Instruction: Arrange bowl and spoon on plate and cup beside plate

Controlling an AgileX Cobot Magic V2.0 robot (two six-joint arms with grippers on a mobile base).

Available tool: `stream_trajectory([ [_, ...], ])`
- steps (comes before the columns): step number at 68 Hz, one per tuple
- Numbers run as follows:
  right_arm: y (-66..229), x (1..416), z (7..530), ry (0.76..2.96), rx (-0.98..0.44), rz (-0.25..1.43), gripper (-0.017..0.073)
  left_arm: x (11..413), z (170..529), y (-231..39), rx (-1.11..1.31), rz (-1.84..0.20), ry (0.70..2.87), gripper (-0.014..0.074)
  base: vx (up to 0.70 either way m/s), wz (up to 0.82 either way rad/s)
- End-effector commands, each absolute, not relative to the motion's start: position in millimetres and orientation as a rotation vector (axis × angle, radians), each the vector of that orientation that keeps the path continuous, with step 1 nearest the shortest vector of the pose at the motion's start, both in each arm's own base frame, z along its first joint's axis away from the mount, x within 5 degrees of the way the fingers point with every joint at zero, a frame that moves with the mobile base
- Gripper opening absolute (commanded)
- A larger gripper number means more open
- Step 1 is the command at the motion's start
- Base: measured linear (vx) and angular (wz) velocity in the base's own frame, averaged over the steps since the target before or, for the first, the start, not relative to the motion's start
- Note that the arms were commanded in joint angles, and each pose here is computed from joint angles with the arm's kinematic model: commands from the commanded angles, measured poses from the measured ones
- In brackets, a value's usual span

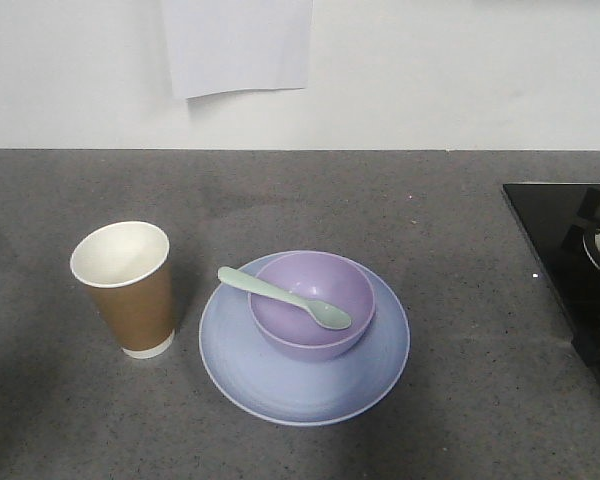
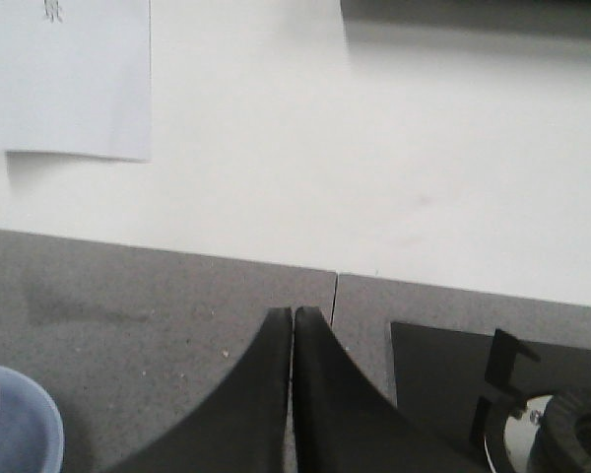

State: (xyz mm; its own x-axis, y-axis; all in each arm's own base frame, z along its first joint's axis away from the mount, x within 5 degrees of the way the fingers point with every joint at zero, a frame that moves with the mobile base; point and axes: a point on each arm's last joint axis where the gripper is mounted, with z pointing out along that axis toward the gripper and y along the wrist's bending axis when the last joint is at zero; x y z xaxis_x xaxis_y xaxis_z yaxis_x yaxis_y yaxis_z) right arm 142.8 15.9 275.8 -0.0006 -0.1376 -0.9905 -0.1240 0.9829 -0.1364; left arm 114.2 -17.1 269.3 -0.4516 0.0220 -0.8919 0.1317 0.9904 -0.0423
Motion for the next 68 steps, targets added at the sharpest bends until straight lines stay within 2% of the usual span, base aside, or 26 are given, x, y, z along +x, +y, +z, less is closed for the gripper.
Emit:
stream_trajectory([
  [1,16.9,142.9,293.2,1.448,-0.212,-0.016,-0.0005,117.3,283.3,-17.6,0.093,-0.139,1.947,-0.0007,0.0,0.0],
  [59,16.9,142.9,293.2,1.448,-0.212,-0.016,-0.0005,117.2,283.3,-17.8,0.094,-0.141,1.947,-0.0007,0.0,0.0],
  [68,16.9,142.9,293.2,1.448,-0.212,-0.016,-0.0005,107.7,279.0,-16.8,0.086,-0.153,1.903,-0.0007,0.0,0.0],
])
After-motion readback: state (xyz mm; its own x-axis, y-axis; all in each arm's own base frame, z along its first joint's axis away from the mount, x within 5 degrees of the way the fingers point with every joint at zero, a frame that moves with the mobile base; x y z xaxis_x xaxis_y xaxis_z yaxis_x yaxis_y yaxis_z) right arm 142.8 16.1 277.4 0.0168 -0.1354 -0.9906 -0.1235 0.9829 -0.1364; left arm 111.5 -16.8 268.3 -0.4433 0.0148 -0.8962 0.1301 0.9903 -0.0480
